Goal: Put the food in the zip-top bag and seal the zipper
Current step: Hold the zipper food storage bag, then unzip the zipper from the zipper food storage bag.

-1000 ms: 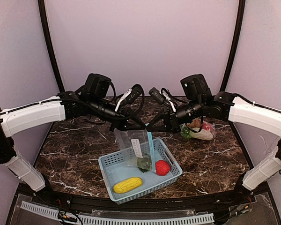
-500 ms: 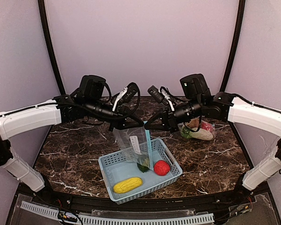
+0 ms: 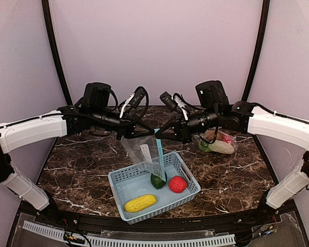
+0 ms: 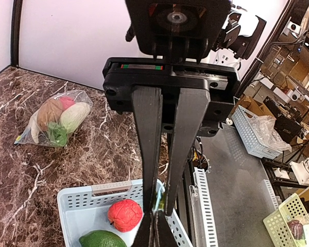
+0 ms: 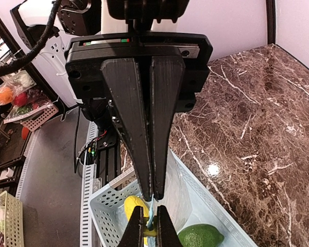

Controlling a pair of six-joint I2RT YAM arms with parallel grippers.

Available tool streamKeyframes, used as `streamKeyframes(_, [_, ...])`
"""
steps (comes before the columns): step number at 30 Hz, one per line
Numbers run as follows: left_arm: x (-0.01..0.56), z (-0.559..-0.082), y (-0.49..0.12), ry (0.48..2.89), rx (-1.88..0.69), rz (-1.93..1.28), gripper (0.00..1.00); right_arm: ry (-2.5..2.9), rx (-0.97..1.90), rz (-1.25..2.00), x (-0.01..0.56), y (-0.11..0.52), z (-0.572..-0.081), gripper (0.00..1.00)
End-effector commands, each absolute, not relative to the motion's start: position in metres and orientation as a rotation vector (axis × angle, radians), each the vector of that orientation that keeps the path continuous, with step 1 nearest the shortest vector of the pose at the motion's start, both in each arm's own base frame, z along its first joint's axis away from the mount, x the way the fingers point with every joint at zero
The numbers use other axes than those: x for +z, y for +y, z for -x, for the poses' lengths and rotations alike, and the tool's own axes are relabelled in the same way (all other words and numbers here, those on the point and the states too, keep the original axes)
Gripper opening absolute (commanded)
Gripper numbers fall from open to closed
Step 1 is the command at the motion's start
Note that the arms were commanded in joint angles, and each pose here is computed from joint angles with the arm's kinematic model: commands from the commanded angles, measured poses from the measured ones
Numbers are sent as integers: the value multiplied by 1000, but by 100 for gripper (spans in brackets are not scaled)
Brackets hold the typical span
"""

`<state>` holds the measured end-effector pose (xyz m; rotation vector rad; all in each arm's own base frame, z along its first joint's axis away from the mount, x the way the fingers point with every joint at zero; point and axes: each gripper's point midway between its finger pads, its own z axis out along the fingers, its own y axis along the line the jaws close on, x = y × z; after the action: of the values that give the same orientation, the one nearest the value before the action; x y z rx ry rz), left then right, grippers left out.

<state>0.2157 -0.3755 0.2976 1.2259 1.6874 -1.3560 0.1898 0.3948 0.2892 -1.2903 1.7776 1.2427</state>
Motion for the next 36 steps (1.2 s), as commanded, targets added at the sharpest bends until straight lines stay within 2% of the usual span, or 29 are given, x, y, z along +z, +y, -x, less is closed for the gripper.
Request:
streamKeyframes(1, [336, -228, -355, 1582, -1319, -1147, 1, 1870, 1236, 1319, 270, 391, -182, 4])
streamKeyframes(36, [355, -263, -318, 1574, -1231, -988, 1, 1972, 1215, 1306, 239, 389, -183, 7])
